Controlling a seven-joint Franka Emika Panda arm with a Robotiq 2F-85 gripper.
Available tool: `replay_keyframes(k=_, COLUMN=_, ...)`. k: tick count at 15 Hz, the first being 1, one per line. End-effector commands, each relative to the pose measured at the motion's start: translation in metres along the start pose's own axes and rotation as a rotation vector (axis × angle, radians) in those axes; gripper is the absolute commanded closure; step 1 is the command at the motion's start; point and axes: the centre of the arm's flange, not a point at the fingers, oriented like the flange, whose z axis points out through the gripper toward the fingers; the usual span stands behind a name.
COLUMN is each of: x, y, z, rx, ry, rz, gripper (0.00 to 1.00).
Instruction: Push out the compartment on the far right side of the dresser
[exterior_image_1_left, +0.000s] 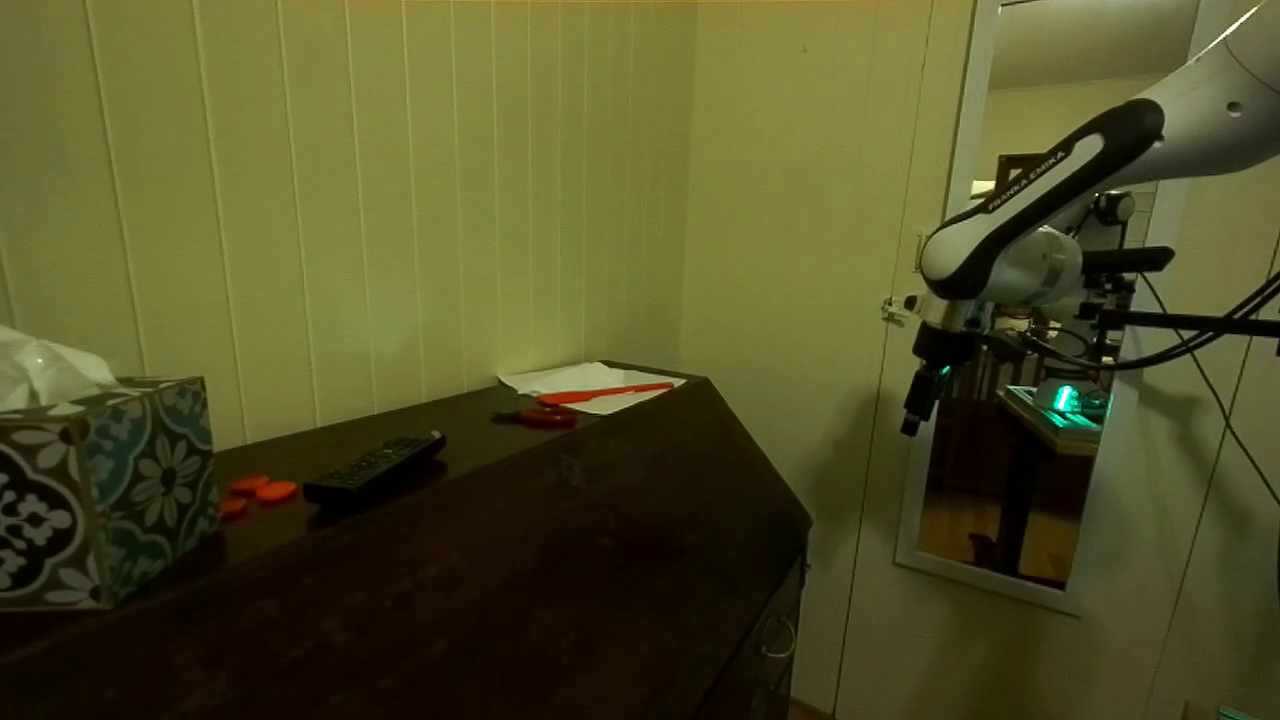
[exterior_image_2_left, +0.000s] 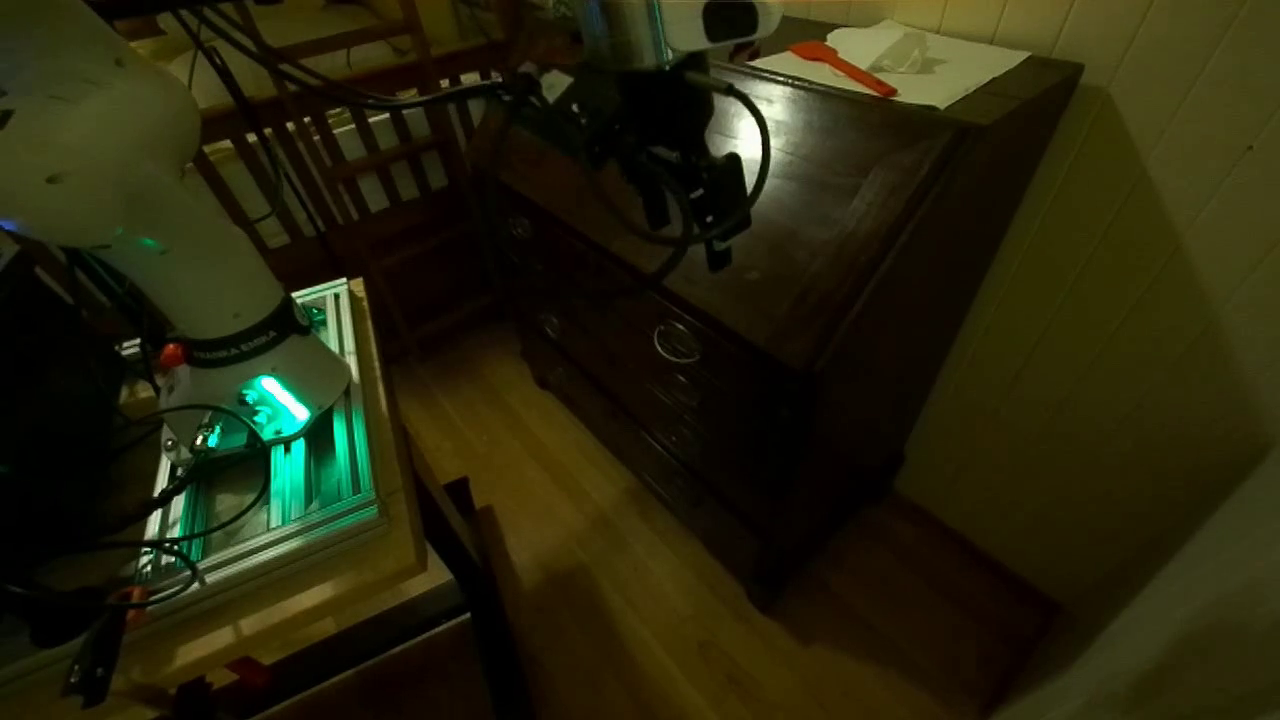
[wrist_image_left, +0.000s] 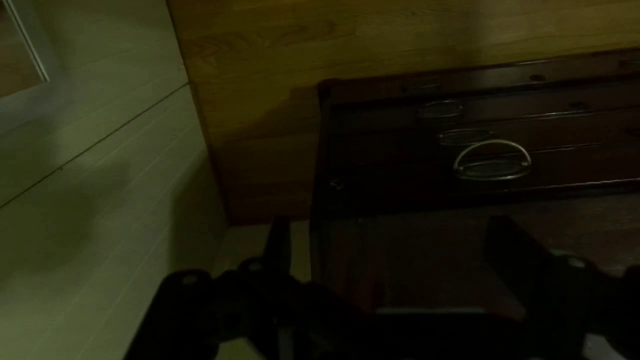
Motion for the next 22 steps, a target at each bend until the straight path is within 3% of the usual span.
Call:
replay_keyframes(k=1, x=0.002, y=0.007, z=0.011, rx=0.012, ry=-0.009, rz=0.040, gripper=0.00)
replay_keyframes(k=4, x=0.006, y=0.038, z=0.059, rx=-0.028, ry=0.041, rz=0.131, gripper=0.00)
replay_keyframes(k=8, x=0.006, y=0.057, z=0.121, rx=-0.025, ry=0.090, rz=0.268, gripper=0.00)
replay_keyframes(k=10, x=0.011, y=0.056, z=0.150, rx=0.006, ry=0.074, rz=0.256, gripper=0.00)
replay_keyframes(k=13, x=0.020, y=0.056, z=0.190, rx=0.020, ry=-0.020, rz=0.215, gripper=0.00)
replay_keyframes(k=14, x=0.005, y=0.037, z=0.164, rx=0.012, ry=0.008, rz=0.228, gripper=0.00)
replay_keyframes(k=16, x=0.007, y=0.035, z=0.179, rx=0.018, ry=-0.006, rz=0.225, gripper=0.00)
replay_keyframes(k=19, x=0.008, y=0.038, z=0.172, rx=0.014, ry=0.007, rz=0.228, gripper=0.00)
replay_keyframes(k=22, x=0.023, y=0.040, z=0.208, rx=0.044, ry=0.036, rz=0.232, gripper=0.00)
